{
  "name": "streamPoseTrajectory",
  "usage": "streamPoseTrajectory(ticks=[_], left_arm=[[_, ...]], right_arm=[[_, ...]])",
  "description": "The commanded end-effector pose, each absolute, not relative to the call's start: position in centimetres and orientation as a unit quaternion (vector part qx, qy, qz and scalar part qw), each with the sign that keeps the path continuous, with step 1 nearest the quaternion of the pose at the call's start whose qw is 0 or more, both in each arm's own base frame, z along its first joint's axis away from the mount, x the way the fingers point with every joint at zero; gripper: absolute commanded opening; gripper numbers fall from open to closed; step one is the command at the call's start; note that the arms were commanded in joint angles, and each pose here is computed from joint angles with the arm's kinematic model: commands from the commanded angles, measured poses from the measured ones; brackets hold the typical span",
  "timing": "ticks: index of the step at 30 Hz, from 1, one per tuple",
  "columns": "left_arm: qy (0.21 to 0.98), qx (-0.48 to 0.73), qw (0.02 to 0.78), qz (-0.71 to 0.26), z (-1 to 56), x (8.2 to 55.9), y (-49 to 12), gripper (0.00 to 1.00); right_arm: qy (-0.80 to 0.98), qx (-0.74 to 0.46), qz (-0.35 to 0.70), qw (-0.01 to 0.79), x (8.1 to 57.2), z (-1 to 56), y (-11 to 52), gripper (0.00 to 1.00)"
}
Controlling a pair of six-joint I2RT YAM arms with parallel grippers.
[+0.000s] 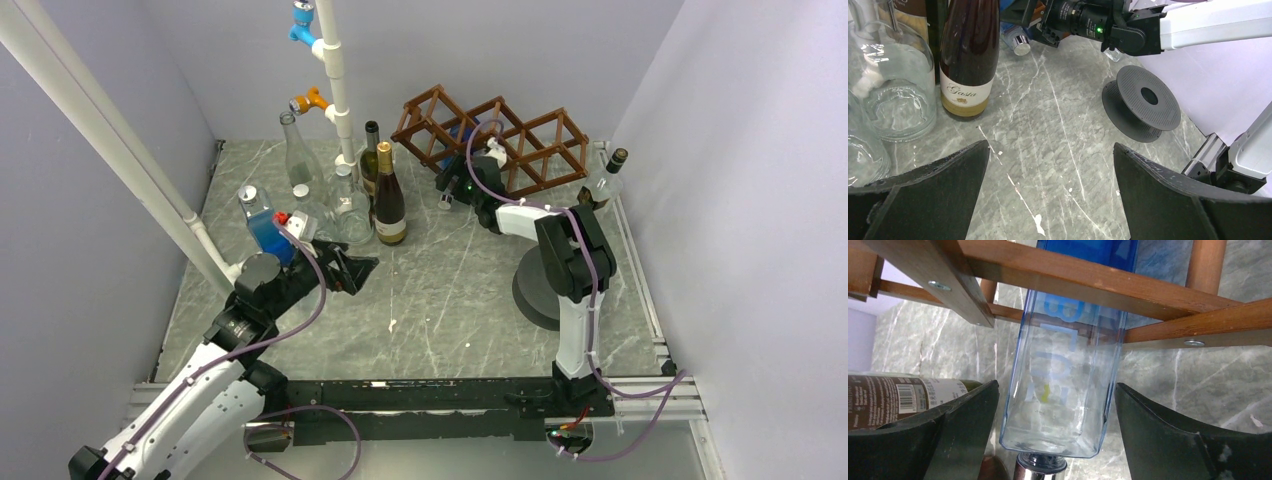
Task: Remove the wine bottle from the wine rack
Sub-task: Pick up the wine bottle from the wine rack.
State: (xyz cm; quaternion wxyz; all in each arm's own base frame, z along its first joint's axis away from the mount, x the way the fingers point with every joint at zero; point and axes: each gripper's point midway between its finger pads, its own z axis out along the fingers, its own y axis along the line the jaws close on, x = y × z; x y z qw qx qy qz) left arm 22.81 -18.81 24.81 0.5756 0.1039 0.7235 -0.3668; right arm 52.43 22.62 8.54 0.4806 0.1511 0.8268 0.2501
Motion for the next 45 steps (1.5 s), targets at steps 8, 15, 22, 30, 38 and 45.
streamPoseTrajectory(ticks=[8, 15, 22, 30, 38, 45], left_arm=[[0.721, 0.097, 0.574, -0.377, 25.3, 22.8, -19.0, 1.00], [0.721, 0.097, 0.573, -0.376, 25.3, 22.7, -19.0, 1.00], [0.721, 0.100, 0.571, -0.379, 25.3, 22.7, -19.1, 1.00], [0.721, 0.099, 0.570, -0.381, 25.3, 22.4, -19.0, 0.99], [0.725, 0.085, 0.565, -0.385, 24.7, 22.7, -19.1, 1.00], [0.726, 0.077, 0.555, -0.398, 24.4, 22.9, -19.6, 0.99]], right_arm=[[0.781, 0.199, 0.306, 0.507, 53.9, 10.6, 23.4, 0.54], [0.762, 0.207, 0.343, 0.509, 51.5, 11.7, 23.3, 0.30], [0.752, 0.214, 0.363, 0.507, 47.9, 13.2, 23.2, 0.25], [0.764, 0.200, 0.370, 0.489, 43.8, 13.1, 23.3, 0.26], [0.774, 0.184, 0.383, 0.469, 39.1, 13.0, 23.3, 0.26], [0.780, 0.182, 0.384, 0.459, 37.8, 12.8, 23.0, 0.26]])
